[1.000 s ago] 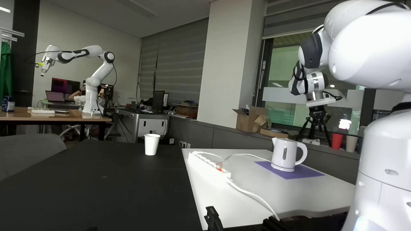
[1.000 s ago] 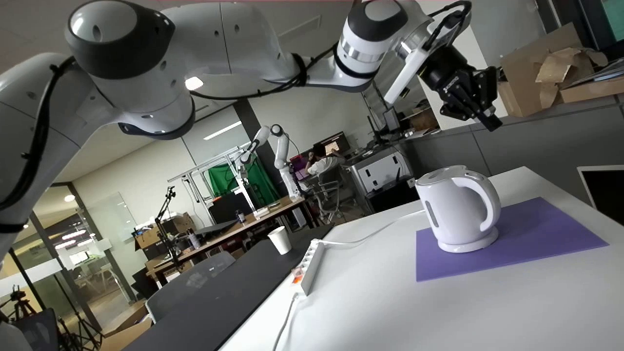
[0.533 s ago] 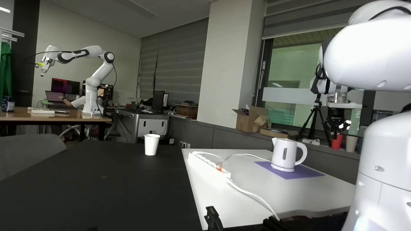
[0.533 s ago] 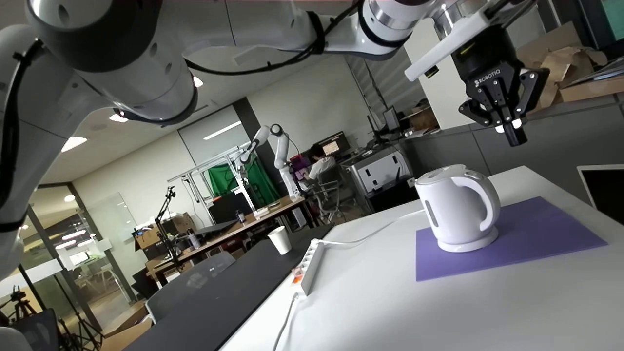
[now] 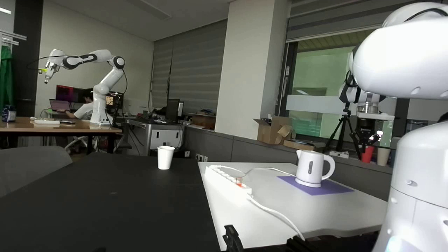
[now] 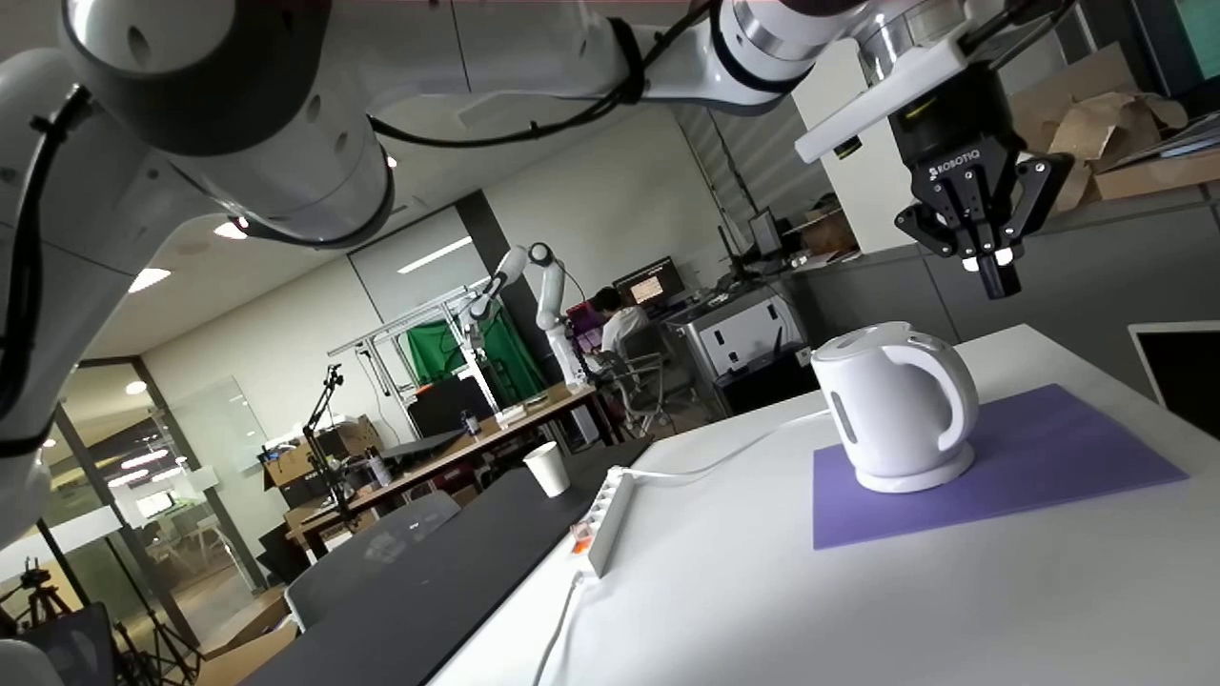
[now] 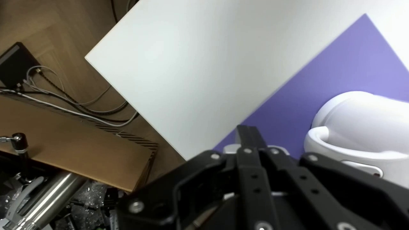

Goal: Switch on the extension cord then turn the kettle on and off

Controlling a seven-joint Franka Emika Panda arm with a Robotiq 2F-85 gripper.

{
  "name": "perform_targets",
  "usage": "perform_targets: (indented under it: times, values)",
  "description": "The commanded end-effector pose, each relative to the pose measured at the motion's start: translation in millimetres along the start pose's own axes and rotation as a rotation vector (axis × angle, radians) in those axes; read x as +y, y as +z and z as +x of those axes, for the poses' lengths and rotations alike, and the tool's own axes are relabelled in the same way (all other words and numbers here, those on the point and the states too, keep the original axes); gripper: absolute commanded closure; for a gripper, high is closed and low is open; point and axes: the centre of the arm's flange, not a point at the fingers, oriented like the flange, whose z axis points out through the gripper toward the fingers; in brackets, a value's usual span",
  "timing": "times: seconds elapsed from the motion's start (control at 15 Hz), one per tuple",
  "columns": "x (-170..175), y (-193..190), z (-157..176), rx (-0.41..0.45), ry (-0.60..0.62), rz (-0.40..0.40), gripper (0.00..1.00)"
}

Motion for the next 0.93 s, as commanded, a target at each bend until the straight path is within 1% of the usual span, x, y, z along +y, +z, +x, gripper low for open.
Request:
perform_targets:
  times: [0.0,0.13,0.53,0.87]
  values:
    - [0,0,0,0.000,0.000,0.001,0.99]
    - [0,0,0,0.000,0.001,0.003,0.99]
    - [-21,6,12,0.058,-0.036,0.039,1.00]
    - [-37,22,18,0.021,-0.063,0.092,1.00]
